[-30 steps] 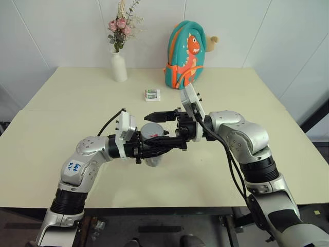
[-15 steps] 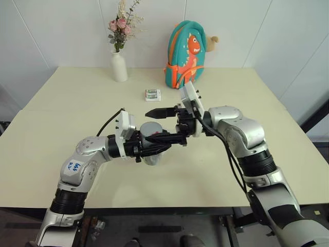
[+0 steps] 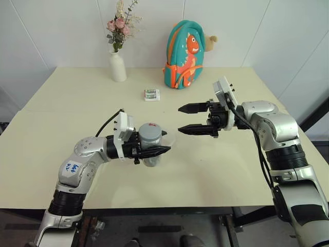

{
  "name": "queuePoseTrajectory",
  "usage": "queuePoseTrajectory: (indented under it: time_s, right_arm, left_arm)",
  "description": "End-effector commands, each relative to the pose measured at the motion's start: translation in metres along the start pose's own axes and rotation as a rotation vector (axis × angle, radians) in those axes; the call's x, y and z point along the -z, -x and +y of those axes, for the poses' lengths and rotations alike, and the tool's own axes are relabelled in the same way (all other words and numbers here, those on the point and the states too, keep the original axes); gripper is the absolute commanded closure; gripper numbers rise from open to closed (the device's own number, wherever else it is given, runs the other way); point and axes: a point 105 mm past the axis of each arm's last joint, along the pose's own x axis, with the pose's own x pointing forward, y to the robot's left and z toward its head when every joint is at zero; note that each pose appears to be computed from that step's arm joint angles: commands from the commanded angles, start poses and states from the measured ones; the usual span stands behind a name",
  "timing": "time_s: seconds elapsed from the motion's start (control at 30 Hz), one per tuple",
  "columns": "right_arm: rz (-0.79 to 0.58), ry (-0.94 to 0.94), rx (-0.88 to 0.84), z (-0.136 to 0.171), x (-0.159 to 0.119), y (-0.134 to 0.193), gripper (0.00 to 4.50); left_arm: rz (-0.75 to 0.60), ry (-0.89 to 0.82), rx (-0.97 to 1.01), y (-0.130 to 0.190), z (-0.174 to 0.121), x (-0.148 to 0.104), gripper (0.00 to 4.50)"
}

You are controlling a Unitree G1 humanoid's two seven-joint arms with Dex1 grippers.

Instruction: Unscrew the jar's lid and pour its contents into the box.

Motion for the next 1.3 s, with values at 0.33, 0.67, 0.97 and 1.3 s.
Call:
queuePoseTrajectory:
  time_s: [0.33, 0.67, 0.97, 1.3]
  right_arm:
    - [-0.058, 0.072, -0.146, 0.044, -0.016, -0.067, 0.05]
    - [-0.085, 0.080, -0.095, 0.033, -0.019, -0.075, 0.05]
    - [-0.075, 0.092, -0.011, 0.013, -0.019, -0.056, 0.05]
    - [-0.069, 0.083, -0.045, 0.018, -0.015, -0.036, 0.05]
  left_arm:
    - [-0.032, -0.035, 0.038, -0.005, -0.007, -0.010, 2.24]
    - [-0.038, -0.037, 0.047, -0.008, -0.009, -0.010, 2.24]
    - [-0.041, -0.038, 0.045, -0.008, -0.007, -0.011, 2.24]
    - [-0.036, -0.035, 0.042, -0.008, -0.008, -0.009, 2.24]
